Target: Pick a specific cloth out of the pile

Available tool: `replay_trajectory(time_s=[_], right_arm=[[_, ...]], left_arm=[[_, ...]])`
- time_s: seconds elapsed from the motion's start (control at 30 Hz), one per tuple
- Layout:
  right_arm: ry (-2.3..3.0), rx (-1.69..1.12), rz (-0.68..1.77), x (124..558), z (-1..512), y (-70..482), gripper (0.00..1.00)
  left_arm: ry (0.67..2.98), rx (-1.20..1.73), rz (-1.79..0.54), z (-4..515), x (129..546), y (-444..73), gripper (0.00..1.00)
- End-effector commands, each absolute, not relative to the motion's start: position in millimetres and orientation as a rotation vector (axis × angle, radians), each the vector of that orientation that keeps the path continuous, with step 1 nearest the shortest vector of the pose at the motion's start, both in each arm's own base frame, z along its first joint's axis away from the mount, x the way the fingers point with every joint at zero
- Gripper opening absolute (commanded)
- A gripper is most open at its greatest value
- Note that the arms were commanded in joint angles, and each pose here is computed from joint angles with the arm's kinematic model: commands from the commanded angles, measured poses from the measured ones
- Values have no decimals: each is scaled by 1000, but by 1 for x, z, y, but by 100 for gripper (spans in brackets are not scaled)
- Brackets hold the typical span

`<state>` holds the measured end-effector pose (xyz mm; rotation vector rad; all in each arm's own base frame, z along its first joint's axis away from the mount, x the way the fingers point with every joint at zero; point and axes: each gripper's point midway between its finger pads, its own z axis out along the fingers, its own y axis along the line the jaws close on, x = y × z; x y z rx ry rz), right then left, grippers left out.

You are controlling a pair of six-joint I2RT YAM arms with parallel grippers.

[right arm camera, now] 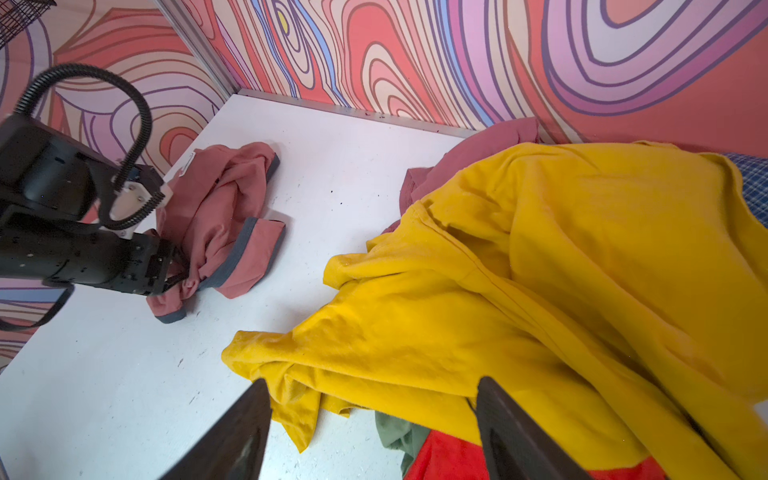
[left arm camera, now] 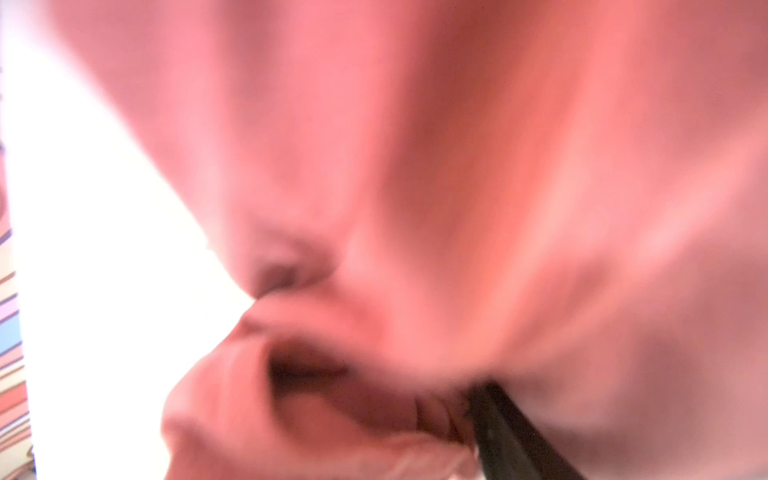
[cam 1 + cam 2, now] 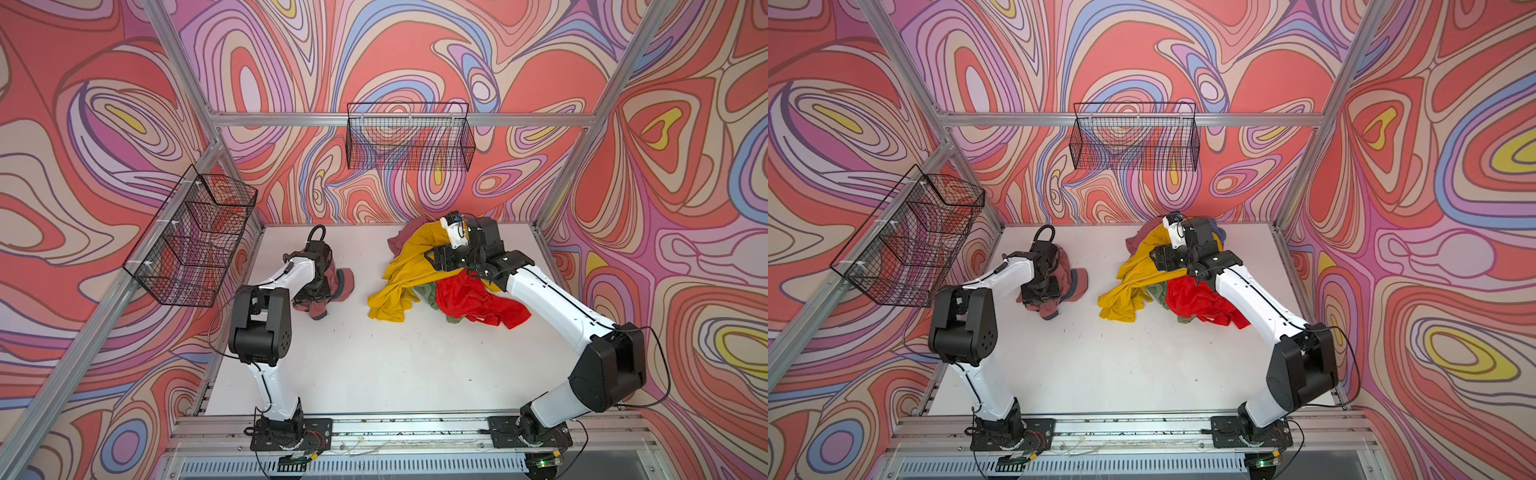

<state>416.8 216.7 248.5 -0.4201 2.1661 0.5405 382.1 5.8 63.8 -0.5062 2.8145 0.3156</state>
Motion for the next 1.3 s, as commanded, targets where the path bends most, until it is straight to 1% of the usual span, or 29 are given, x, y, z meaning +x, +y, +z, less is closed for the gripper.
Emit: replay_trajectory(time_s=[0.0, 0.07, 0.17, 0.2, 0.3, 0.4, 0.5, 0.6, 0.73, 1.0, 1.27], right_arm=[[2146, -426, 513, 421, 256, 216, 80], [2148, -425, 511, 422, 255, 216, 80], [2147, -427, 505, 422, 254, 216, 81], [2146, -426, 499, 422, 254, 215, 81], [2146, -420, 486, 422, 252, 213, 81], [2143, -413, 477, 421, 250, 211, 82], [2141, -406, 470, 420, 249, 209, 83], [2141, -403, 462, 419, 249, 207, 83], [2144, -398, 445, 418, 249, 204, 84], [2152, -399, 410, 415, 247, 199, 85], [2153, -397, 406, 415, 247, 198, 85]], left_arm=[[2739, -546, 327, 98, 375, 7, 76], [2699, -535, 370, 114, 373, 7, 76], [2637, -500, 428, 138, 370, 3, 83], [2621, -479, 443, 144, 370, 1, 83], [2585, -391, 485, 160, 373, -9, 83], [2571, -205, 473, 163, 385, -29, 86], [2593, -12, 434, 153, 400, -46, 88], [2624, 144, 449, 139, 414, -53, 94], [2687, 273, 444, 112, 428, -58, 96], [2747, 274, 300, 80, 444, -57, 100], [2878, 255, 303, 40, 439, -47, 96]])
